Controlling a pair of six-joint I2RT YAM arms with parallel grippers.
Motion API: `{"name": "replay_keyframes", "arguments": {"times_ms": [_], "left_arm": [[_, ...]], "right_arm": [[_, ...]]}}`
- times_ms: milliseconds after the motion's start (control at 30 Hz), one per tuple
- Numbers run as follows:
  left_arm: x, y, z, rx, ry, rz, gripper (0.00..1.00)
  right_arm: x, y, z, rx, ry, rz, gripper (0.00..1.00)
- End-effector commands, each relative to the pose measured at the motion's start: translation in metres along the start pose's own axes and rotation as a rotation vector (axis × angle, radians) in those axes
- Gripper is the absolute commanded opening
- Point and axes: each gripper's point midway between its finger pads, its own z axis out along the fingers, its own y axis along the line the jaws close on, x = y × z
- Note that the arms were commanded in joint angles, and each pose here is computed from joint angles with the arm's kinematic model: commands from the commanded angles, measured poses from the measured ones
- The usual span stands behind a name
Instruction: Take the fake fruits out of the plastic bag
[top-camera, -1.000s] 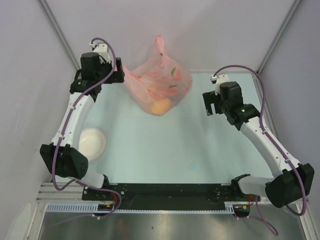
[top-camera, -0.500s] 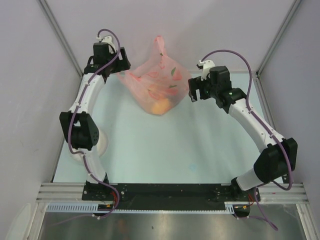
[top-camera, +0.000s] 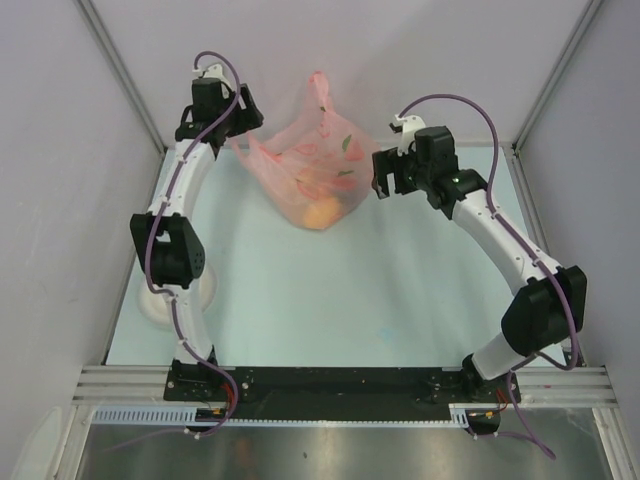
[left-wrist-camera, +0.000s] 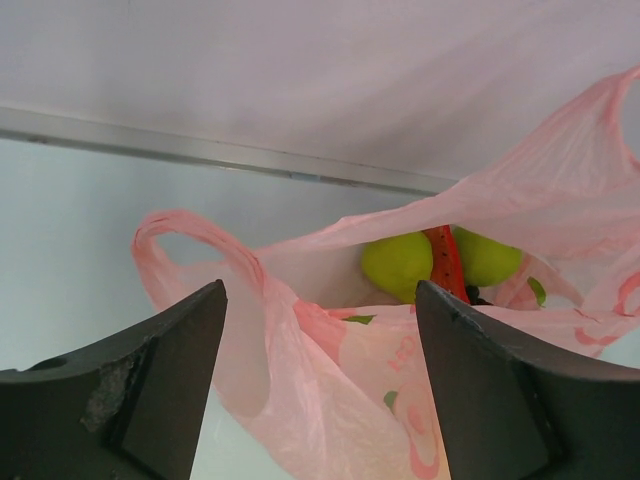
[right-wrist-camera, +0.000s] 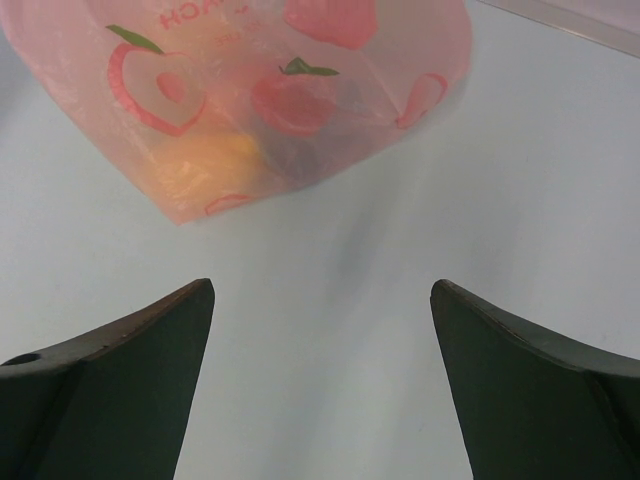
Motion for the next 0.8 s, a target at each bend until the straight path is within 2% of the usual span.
{"name": "replay_keyframes", "arguments": {"times_ms": [0,133,233,333,433,467,533,567,600,733,767], "left_arm": [[0.002,0.008,0.009,-0.048,-0.012,-0.064,0.81],[0.011,0.023,0.025,-0.117,-0.009,-0.073,0.8],[0.013,0.025,0.038,-0.107,-0.016,-0.063,0.75],[0.014,0.012,0.046,-0.027,-0.021,-0.043,0.57],[0.02,-0.016,0.042,0.109,0.007,0.01,0.17],[0.014,-0.029,0.03,0.145,0.001,0.029,0.0],[0.029,-0.035,0.015,0.17,0.051,0.04,0.0],[0.035,-0.039,0.005,0.2,0.076,0.032,0.0],[0.045,-0.041,-0.016,0.217,0.097,0.019,0.0],[0.069,-0.043,-0.06,0.253,0.099,0.043,0.0],[0.073,-0.046,-0.067,0.265,0.101,0.051,0.0]], "right_arm": [[-0.039,-0.002,0.008,0.022,-0.094,-0.007,0.95],[-0.066,-0.005,0.021,0.038,-0.141,-0.003,0.94],[-0.077,-0.004,0.038,0.035,-0.147,-0.001,0.94],[-0.084,-0.006,0.054,0.049,-0.161,-0.008,0.94],[-0.087,-0.011,0.069,0.07,-0.171,-0.001,0.93],[-0.098,-0.01,0.07,0.069,-0.199,-0.002,0.93],[-0.107,-0.009,0.076,0.064,-0.224,0.025,0.93],[-0.125,-0.007,0.072,0.056,-0.275,0.044,0.93],[-0.133,-0.004,0.073,0.043,-0.296,0.048,0.93],[-0.165,0.014,0.086,-0.028,-0.367,0.039,0.93],[-0.159,0.015,0.104,-0.031,-0.353,0.048,0.94]]}}
